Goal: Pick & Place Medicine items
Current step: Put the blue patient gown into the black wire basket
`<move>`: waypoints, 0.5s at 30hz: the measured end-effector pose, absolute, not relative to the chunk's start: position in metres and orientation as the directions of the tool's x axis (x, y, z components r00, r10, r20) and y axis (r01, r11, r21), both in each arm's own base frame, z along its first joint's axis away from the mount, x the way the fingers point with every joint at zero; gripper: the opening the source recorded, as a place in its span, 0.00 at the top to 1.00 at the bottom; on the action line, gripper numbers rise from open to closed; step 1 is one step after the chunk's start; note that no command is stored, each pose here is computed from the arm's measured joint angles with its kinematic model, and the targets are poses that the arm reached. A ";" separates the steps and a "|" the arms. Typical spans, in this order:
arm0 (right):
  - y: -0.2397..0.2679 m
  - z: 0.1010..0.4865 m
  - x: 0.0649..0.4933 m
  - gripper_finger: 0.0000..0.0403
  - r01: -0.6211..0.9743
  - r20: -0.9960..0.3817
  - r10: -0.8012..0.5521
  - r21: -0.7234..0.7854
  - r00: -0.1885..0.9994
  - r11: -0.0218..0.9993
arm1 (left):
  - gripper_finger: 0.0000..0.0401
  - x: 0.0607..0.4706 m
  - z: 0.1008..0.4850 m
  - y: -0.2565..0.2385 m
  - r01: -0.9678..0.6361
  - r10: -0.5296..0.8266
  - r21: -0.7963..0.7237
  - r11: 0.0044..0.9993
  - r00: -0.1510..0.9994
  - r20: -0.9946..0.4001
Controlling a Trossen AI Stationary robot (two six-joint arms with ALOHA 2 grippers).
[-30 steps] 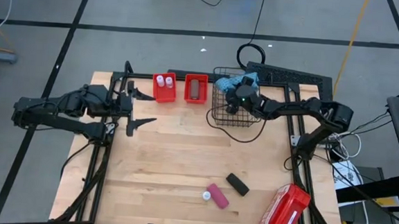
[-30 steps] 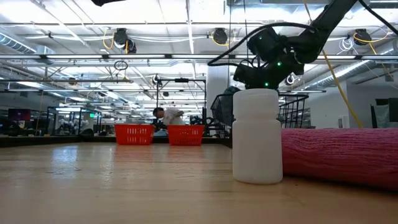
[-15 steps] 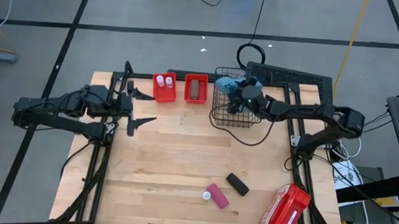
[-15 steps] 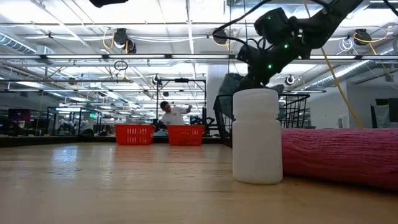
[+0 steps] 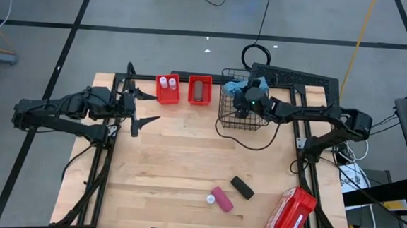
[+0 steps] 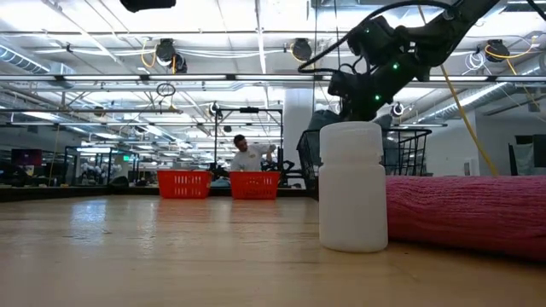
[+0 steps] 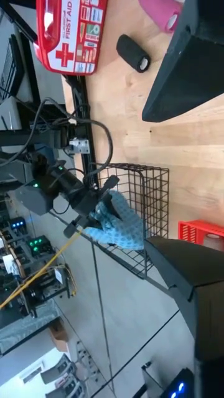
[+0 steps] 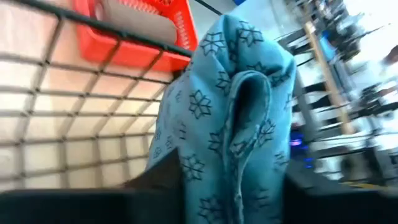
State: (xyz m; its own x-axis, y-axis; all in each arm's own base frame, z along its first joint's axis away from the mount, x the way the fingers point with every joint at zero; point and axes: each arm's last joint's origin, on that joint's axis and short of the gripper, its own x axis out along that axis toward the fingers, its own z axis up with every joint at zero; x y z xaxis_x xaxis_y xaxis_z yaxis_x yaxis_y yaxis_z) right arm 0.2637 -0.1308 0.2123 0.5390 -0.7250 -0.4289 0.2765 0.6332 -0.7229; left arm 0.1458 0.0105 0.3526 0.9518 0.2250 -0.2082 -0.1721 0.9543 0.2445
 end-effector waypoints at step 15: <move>-0.136 0.183 0.265 0.77 -0.155 -0.519 -0.759 -0.851 0.393 0.501 | 0.20 0.145 0.349 0.011 -0.174 0.235 0.243 0.954 0.940 -0.247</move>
State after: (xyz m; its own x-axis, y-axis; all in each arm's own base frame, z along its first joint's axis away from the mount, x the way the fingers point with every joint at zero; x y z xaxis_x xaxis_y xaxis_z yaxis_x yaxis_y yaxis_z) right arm 0.2649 -0.1364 0.1832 0.3929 -0.7593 -0.5187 -0.1554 0.5011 -0.8513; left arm 0.1449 0.0107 0.3488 0.9403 0.2345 -0.2466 -0.1744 0.9543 0.2426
